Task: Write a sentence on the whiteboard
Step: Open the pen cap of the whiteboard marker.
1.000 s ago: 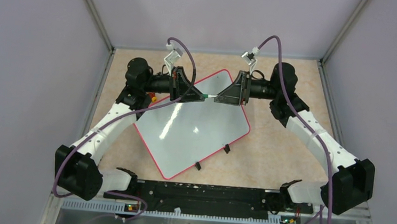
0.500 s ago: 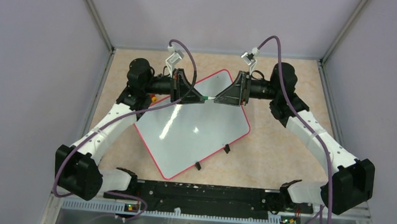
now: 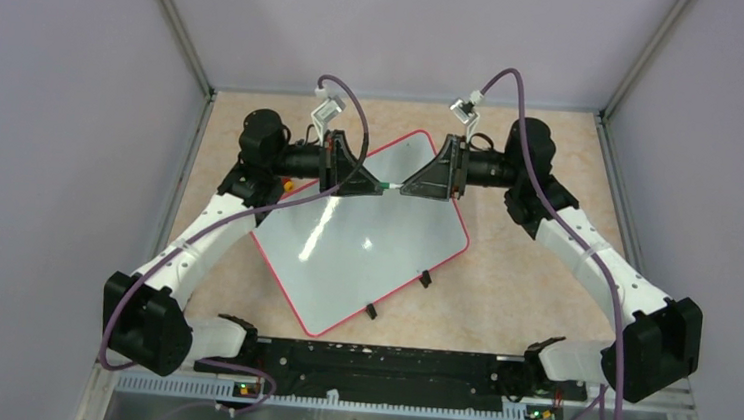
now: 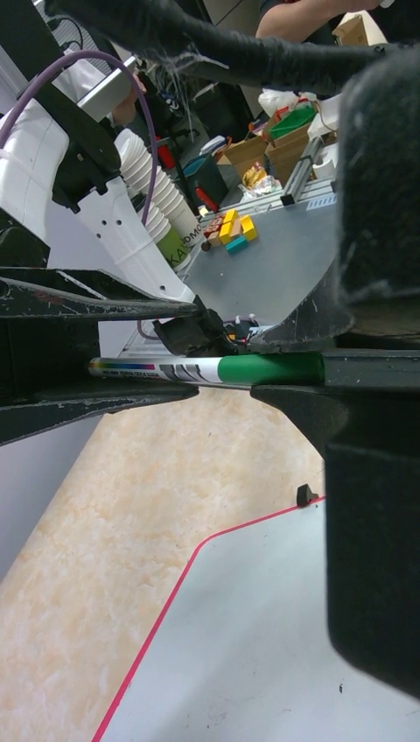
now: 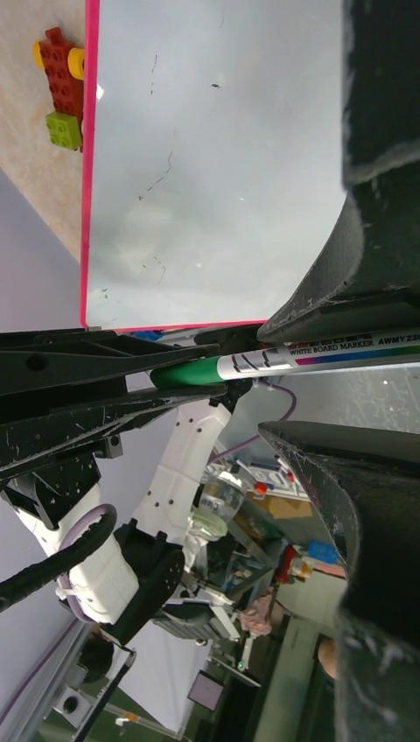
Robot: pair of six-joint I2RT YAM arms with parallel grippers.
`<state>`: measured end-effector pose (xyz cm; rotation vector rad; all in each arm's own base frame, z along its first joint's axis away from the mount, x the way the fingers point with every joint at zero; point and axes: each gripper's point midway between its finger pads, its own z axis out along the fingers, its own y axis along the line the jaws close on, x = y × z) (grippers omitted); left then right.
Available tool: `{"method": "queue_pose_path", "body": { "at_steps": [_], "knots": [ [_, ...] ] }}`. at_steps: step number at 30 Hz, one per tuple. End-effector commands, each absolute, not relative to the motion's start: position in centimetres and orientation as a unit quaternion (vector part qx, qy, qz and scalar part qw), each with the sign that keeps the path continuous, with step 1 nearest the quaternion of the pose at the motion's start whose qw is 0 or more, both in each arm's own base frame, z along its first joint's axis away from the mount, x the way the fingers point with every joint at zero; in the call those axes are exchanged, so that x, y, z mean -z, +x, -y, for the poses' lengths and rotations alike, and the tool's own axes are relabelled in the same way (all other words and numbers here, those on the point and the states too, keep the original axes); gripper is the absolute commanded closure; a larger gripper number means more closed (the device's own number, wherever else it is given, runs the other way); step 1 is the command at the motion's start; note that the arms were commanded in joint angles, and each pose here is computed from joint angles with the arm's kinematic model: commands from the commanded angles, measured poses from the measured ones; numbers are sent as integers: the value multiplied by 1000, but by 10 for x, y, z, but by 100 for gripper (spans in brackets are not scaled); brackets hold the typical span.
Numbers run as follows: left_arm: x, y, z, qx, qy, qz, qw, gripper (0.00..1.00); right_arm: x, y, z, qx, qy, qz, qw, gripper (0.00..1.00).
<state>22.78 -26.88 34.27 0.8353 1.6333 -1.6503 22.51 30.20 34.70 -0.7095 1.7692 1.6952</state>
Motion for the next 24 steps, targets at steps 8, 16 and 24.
{"method": "queue_pose_path", "body": {
  "at_steps": [8, 16, 24],
  "knots": [
    [-361, 226, 267, 637, 323, -602, 357, 100, -366, 217, -311, -633, -303, -640, 314, 59],
    [-355, 227, 262, 633, 315, -609, 360, 100, -373, 221, -305, -642, -289, -635, 317, 61],
    [-360, 228, 259, 631, 312, -608, 367, 100, -375, 223, -299, -645, -280, -635, 320, 58]
  ]
}}
